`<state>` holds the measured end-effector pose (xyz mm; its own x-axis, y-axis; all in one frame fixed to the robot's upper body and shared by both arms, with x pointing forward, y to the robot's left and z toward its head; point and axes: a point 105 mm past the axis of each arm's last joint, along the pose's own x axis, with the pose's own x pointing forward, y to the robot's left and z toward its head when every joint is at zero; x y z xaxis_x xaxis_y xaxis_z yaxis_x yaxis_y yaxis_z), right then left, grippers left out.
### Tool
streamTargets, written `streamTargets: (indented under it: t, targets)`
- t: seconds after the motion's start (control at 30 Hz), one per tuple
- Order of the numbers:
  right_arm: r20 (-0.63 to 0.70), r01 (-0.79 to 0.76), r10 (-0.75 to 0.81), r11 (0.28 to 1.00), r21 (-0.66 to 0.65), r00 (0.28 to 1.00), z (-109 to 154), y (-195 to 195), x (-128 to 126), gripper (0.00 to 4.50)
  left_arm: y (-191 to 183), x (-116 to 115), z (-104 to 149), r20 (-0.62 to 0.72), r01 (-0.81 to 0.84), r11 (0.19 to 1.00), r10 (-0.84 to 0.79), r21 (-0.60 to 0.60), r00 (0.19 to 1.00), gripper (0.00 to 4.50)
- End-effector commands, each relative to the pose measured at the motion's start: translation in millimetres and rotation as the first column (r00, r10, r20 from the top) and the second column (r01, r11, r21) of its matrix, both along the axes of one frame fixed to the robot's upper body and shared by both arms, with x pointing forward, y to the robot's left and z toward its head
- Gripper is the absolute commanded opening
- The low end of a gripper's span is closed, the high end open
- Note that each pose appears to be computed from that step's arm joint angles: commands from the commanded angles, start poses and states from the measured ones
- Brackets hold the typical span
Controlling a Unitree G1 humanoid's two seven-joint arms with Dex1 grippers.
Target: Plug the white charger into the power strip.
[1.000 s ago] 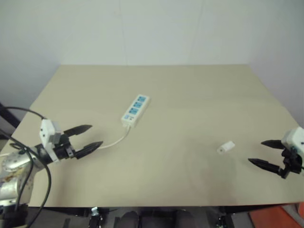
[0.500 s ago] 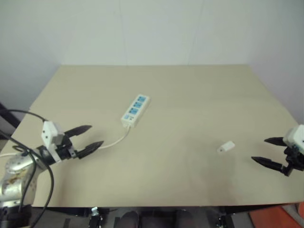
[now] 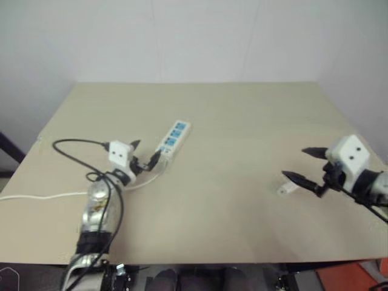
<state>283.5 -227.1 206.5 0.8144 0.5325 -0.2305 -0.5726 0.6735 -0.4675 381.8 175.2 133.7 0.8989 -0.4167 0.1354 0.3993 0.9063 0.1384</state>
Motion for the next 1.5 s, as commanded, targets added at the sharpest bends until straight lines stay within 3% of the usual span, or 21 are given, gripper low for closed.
streamTargets:
  t: [0.03, 0.37, 0.5, 0.9, 1.03, 1.2, 1.4, 1.5]
  targets:
    - [0.044, -0.029, 0.028, 0.999, 0.016, 0.999, 7, 25, -3, 4.5, -9, 15, 6, 0.037, -0.072, 0.997, 0.071, 0.011, 0.997, 4.48]
    - [0.019, 0.011, -0.011, 1.0, 0.011, 1.0, -3, 23, -6, 4.5, -42, 30, -23, -0.039, -0.012, 1.0, 0.012, -0.004, 0.999, 4.48]
    - [0.025, 0.036, -0.036, 0.999, 0.006, 0.999, -3, 18, -3, 4.5, -55, 33, -20, -0.035, 0.021, 0.999, -0.022, -0.033, 0.999, 4.48]
    - [0.032, 0.055, -0.055, 0.998, 0.005, 0.998, -5, 17, -5, 4.5, -54, 39, -36, -0.094, -0.03, 1.0, 0.03, 0.003, 0.995, 4.48]
    - [0.032, 0.063, -0.063, 0.998, 0.002, 0.997, -6, 16, -5, 4.5, -56, 40, -31, -0.103, -0.008, 0.998, 0.002, -0.063, 0.995, 4.48]
    - [0.033, 0.07, -0.07, 0.998, -0.001, 0.997, -7, 16, -4, 4.5, -51, 42, -37, -0.132, -0.037, 0.999, 0.032, -0.039, 0.991, 3.28]
    - [0.034, 0.073, -0.073, 0.997, -0.003, 0.997, -7, 15, -5, 4.5, -56, 38, -36, -0.158, 0.041, 0.996, -0.053, -0.077, 0.986, 3.25]
    - [0.034, 0.072, -0.072, 0.997, -0.012, 0.997, -4, 13, -6, 4.5, -68, 26, -26, -0.122, 0.181, 0.978, -0.194, -0.108, 0.974, 3.25]
